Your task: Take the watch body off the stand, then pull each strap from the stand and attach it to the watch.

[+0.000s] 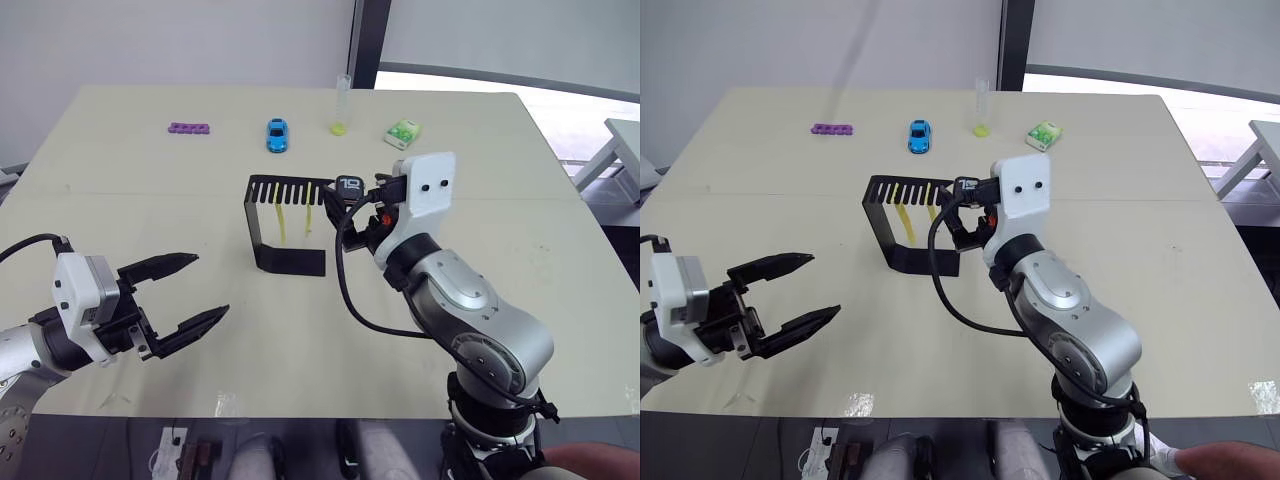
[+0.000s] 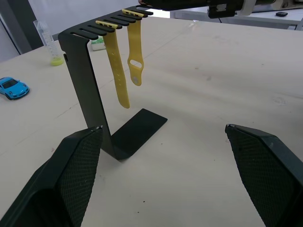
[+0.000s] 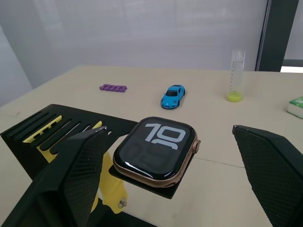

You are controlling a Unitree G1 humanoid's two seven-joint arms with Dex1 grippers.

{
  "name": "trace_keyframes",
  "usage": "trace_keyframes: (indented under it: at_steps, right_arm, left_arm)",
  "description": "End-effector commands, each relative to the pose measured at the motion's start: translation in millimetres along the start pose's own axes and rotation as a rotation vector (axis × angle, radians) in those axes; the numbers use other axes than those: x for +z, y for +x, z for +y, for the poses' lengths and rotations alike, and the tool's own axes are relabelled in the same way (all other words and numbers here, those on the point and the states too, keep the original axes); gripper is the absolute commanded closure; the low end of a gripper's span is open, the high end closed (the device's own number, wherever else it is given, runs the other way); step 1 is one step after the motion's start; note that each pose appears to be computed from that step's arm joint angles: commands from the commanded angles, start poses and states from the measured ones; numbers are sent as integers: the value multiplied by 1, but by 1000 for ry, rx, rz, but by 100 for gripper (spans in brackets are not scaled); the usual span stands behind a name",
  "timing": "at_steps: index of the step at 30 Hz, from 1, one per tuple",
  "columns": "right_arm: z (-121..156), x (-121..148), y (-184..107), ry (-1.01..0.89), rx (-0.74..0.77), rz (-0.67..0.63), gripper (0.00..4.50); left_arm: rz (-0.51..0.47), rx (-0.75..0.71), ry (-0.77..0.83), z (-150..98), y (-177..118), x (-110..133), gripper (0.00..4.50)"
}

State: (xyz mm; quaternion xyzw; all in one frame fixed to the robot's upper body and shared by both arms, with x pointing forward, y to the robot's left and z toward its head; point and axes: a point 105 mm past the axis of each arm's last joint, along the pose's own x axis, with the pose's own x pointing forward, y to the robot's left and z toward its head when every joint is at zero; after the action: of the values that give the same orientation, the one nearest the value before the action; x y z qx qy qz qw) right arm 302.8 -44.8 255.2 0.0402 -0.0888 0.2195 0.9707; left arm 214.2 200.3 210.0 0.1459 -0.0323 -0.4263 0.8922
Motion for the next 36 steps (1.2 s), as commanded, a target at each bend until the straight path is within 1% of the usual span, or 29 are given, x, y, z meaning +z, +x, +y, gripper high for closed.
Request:
trace_keyframes:
  at_steps: [1, 13, 24, 26, 27, 30, 31, 36]
  right_arm:
    - [4, 13, 0, -5, 15, -61, 0]
    - [6, 18, 3, -3, 30, -83, 0]
    - [8, 15, 4, 10, 38, -77, 0]
    - [8, 14, 4, 11, 40, -77, 54]
    - [9, 14, 4, 11, 42, -76, 88]
    - [9, 13, 4, 12, 47, -76, 233]
    - [9, 13, 4, 12, 48, -76, 260]
    - [10, 14, 3, 10, 59, -81, 260]
  left_arm:
    - [-25, 2, 40, -1, -1, 8, 6]
    - [-26, 16, 38, -2, -1, 8, 6]
    - [-20, 28, 39, -3, -2, 7, 6]
    - [-18, 30, 38, -3, -2, 7, 0]
    - [-18, 31, 38, -2, -2, 6, 0]
    - [-18, 33, 36, -2, -3, 6, 0]
    - [-18, 33, 35, -2, -3, 6, 0]
    - [-18, 35, 34, -3, -3, 6, 0]
